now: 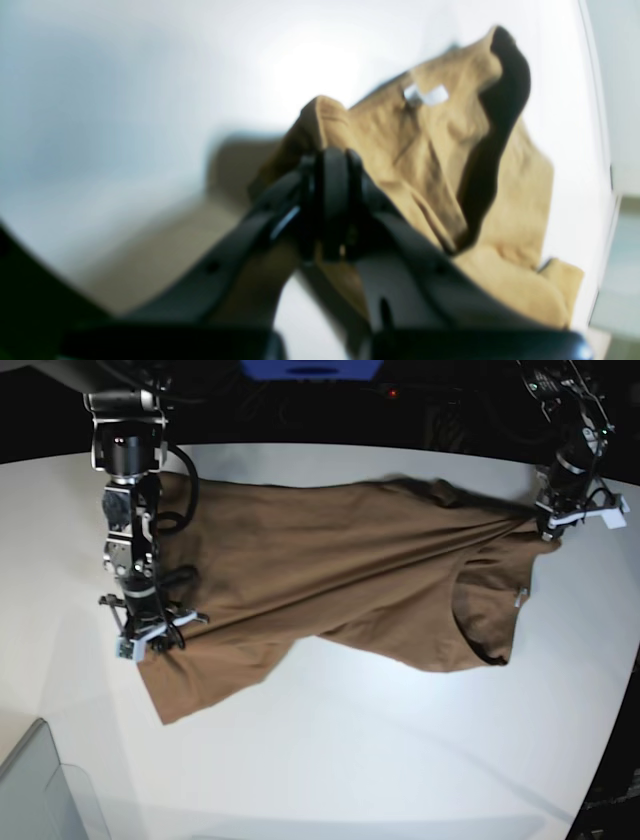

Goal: Layout the t-shirt on the table in an organized manner, then fold the t-shirt properly
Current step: 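Lower the shirt flat and drag the right gripper along its hem, then release the left gripper and regrasp the shirt near its collar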

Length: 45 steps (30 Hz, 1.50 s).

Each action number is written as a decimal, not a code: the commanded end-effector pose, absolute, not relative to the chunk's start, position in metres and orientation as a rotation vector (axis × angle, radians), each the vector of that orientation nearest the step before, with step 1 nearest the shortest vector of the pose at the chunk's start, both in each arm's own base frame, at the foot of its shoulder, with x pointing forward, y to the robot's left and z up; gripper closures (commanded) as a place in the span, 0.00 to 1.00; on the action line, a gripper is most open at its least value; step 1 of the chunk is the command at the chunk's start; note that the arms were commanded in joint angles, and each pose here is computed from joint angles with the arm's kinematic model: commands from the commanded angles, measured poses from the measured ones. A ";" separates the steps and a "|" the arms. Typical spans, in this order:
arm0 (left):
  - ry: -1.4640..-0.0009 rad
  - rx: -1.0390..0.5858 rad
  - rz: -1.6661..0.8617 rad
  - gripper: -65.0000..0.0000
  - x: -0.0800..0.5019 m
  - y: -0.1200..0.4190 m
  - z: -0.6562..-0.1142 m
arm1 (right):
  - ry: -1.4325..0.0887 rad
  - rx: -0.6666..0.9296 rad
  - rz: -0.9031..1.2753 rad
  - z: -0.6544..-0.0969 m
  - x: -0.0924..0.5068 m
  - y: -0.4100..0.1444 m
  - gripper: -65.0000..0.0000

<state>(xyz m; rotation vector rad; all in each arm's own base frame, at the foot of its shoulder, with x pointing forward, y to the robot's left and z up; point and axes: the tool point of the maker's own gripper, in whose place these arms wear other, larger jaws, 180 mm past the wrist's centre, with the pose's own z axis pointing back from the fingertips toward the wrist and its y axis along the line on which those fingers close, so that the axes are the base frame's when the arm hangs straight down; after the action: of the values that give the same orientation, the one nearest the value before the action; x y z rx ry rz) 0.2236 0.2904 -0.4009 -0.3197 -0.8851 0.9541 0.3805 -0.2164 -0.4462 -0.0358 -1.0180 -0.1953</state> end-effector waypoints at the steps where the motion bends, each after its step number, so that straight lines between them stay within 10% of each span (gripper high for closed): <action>1: -0.918 -0.329 0.926 1.00 0.232 0.289 -0.391 | -0.882 -0.092 -0.224 -0.471 0.348 -0.234 1.00; 15: -0.996 -0.480 0.658 0.98 0.324 0.233 -0.345 | -1.130 -0.139 -0.187 -0.402 0.365 -0.248 0.95; 27: -0.968 -0.458 0.571 0.28 0.301 0.223 -0.344 | -1.282 -0.178 -0.205 -0.342 0.334 -0.254 0.58; 45: -0.684 -0.442 0.477 0.25 0.223 0.162 -0.419 | -1.131 -0.174 -0.260 -0.387 0.254 -0.242 0.57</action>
<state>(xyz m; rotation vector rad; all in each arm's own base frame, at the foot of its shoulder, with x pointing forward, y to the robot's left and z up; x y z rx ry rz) 0.2260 0.1643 -0.4182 -0.4371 -0.7034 0.4780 0.2465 -0.2401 -0.4000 -0.1681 -1.0767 -0.2656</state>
